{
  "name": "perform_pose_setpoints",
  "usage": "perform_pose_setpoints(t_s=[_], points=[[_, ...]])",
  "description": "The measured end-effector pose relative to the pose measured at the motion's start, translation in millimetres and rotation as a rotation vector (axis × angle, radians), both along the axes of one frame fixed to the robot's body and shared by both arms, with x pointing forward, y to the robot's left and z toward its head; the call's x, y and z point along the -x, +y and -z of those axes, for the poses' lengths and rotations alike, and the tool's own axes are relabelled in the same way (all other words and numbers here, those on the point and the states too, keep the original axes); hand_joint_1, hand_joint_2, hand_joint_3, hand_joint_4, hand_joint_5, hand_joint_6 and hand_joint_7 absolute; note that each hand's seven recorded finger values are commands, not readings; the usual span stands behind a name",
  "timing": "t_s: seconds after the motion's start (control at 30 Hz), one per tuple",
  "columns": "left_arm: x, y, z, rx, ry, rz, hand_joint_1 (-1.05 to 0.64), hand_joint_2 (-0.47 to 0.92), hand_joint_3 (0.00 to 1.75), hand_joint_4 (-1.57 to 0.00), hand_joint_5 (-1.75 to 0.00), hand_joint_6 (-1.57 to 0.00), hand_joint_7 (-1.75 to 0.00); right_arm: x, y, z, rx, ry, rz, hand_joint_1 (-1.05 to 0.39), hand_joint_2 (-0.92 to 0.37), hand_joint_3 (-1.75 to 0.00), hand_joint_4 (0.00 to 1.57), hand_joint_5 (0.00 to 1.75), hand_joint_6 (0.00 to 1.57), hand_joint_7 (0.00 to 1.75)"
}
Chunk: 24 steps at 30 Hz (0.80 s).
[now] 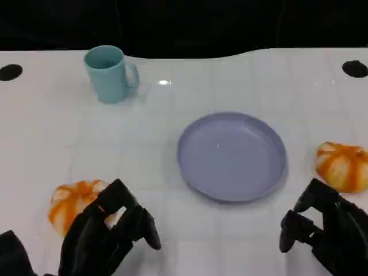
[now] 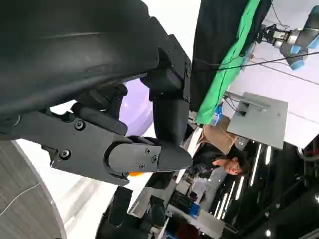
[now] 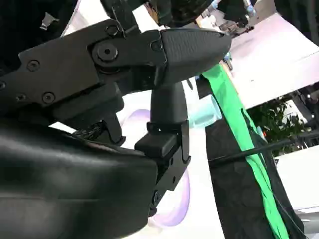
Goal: Grasp the bread from the table and place it into the plate.
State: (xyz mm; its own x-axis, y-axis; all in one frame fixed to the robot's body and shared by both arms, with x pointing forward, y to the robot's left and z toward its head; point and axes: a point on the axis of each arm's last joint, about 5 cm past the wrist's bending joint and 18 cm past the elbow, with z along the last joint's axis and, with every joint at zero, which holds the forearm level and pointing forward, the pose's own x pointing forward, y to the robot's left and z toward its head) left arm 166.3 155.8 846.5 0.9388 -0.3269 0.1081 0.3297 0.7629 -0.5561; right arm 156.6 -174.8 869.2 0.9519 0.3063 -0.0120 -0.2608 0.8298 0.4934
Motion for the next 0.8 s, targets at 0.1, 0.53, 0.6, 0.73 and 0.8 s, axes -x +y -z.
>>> perform_pose_setpoints(t_s=[0.1, 0.53, 0.6, 0.73, 0.8], points=[[0.1, 0.2, 0.2, 0.002, -0.001, 0.001, -0.59, 0.92, 0.34, -0.80, -1.75, -0.56, -1.73, 0.6, 0.0, 0.3, -0.001, 0.001, 0.001, -0.58, -0.92, -0.33, 0.74, 1.75, 0.61, 1.55], [0.9, 0.3, 1.6, -0.007, 0.001, 0.004, -0.59, 0.92, 0.32, -0.80, -1.75, -0.56, -1.72, 2.2, 0.0, -0.6, -0.002, 0.005, 0.014, -0.60, -0.92, -0.30, 0.74, 1.75, 0.62, 1.55], [1.0, 0.4, 1.6, -0.007, 0.001, 0.004, -0.59, 0.92, 0.32, -0.80, -1.75, -0.56, -1.73, 2.6, 0.0, -0.9, -0.003, 0.004, 0.015, -0.60, -0.92, -0.29, 0.74, 1.75, 0.62, 1.56], [1.0, 0.6, 0.8, -0.008, -0.003, 0.003, -0.59, 0.92, 0.33, -0.79, -1.75, -0.55, -1.71, 2.5, 0.2, -2.5, -0.005, 0.000, 0.017, -0.60, -0.92, -0.29, 0.74, 1.75, 0.62, 1.57], [0.8, 1.1, 0.1, -0.013, -0.007, 0.003, -0.60, 0.92, 0.34, -0.72, -1.75, -0.53, -1.57, 2.5, 0.5, -2.4, -0.007, 0.005, 0.016, -0.59, -0.92, -0.29, 0.74, 1.75, 0.61, 1.56]])
